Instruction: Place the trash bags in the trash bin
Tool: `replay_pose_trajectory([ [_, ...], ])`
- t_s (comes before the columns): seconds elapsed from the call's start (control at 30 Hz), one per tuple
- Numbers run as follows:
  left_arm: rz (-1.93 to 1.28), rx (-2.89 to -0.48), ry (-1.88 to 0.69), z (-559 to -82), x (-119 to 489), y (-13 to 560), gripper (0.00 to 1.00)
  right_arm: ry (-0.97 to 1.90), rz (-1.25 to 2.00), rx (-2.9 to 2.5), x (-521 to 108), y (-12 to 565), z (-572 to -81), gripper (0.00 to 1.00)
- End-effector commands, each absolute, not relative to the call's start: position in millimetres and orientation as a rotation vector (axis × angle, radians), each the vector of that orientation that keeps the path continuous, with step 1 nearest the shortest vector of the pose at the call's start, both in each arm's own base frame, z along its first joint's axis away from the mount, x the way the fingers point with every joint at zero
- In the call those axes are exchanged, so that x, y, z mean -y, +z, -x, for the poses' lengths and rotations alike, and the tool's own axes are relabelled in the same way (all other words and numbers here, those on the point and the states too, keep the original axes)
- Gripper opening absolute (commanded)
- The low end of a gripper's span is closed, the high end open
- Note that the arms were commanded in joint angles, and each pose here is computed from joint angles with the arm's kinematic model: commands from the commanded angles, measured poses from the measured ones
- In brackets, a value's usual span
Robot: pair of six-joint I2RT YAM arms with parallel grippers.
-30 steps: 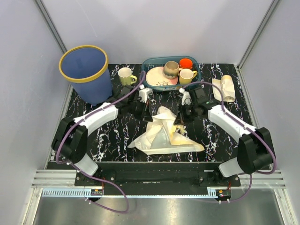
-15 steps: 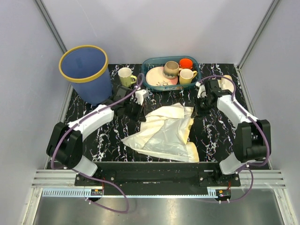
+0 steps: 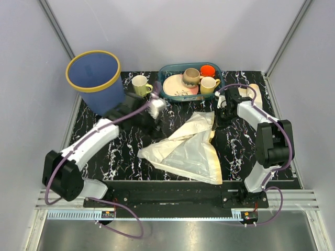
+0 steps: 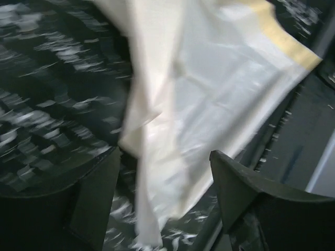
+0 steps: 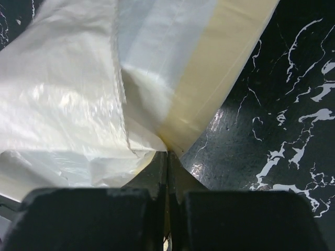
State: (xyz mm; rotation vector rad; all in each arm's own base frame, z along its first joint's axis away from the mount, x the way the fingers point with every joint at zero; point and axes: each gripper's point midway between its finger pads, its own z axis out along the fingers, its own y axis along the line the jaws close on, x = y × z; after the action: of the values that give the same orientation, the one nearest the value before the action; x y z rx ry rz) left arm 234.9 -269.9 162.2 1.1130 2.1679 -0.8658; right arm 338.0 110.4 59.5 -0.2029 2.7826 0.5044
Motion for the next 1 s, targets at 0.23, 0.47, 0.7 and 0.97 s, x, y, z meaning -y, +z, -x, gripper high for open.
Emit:
replay_pose_trajectory([
  [0.23, -1.158, -2.487, -0.658, -247, 133, 106, 0.73, 0.423, 0.311, -2.727, -103, 51, -354, 0.0],
  [0.47, -1.339, -2.137, -0.79, -214, 97, 94, 0.83, 0.412, 0.312, -2.738, -101, 48, -352, 0.0],
  [0.7, -1.417, -1.921, -0.822, -224, 123, 80, 0.78, 0.41, 0.316, -2.742, -101, 47, -352, 0.0],
  [0.97, -1.497, -1.97, -0.701, -232, 147, 55, 0.67, 0.413, 0.318, -2.75, -101, 48, -351, 0.0],
])
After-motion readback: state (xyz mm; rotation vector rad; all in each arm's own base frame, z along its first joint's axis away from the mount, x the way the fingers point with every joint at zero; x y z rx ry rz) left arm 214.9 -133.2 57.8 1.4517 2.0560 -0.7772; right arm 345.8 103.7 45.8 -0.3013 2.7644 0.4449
